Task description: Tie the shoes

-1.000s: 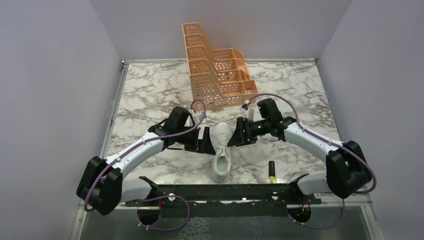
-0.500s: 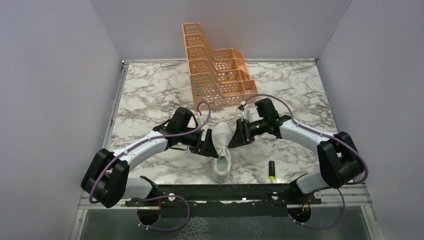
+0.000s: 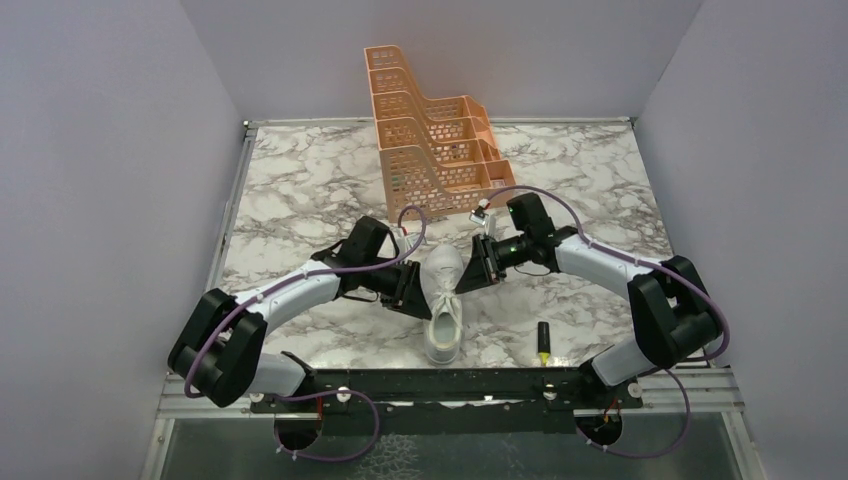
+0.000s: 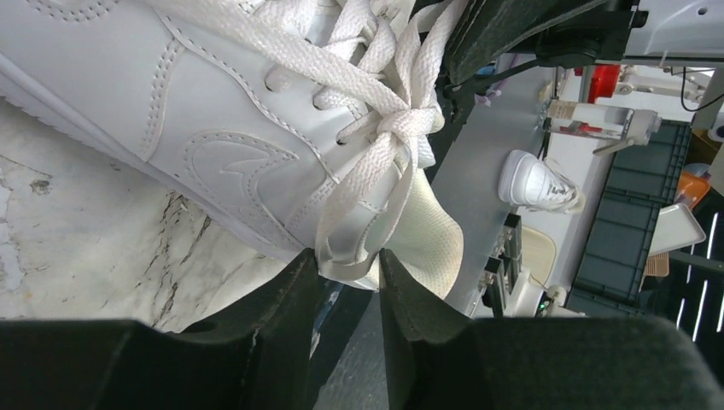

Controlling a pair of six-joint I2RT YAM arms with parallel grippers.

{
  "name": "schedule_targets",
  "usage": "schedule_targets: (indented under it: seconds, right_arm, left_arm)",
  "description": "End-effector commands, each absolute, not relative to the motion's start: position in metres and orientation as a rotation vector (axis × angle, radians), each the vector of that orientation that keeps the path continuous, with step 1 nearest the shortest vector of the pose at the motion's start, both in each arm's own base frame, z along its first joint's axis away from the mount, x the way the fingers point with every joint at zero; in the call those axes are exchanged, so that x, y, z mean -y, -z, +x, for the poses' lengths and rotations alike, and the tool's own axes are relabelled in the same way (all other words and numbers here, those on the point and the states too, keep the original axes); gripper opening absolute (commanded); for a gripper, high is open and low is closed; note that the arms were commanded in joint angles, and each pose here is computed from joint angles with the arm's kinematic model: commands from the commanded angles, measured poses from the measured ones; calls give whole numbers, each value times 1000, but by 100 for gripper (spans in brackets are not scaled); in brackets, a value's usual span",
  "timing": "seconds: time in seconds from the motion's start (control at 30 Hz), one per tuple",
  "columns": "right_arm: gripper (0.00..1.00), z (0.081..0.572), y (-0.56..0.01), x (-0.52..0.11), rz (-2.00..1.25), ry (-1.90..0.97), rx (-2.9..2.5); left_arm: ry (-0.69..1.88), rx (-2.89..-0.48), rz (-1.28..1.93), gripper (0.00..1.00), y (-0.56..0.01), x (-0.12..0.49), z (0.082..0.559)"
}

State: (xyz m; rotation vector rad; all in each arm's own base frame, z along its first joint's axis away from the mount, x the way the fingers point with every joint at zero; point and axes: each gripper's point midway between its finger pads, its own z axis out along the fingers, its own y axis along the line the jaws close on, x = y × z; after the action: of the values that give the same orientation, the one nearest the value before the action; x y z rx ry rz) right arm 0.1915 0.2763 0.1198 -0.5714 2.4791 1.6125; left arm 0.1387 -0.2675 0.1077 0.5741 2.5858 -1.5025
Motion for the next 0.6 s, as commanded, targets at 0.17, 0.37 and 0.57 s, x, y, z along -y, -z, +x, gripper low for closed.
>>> schedule_targets:
  seconds: [0.17,0.37,0.57]
  right_arm:
    - [21,196,-135,-282,-613,-1665,-2420]
    - [19,195,-134,-283,-612,-1672,-2424]
    - [13,198,-132,-281,-593,-1629,-2446]
  left_arm:
    - [1500,-2591,619,61,-107,268,135]
    - [1526,-2584,675,49,-109,275,133]
    - [1487,-2615,662,28,-106,270,130]
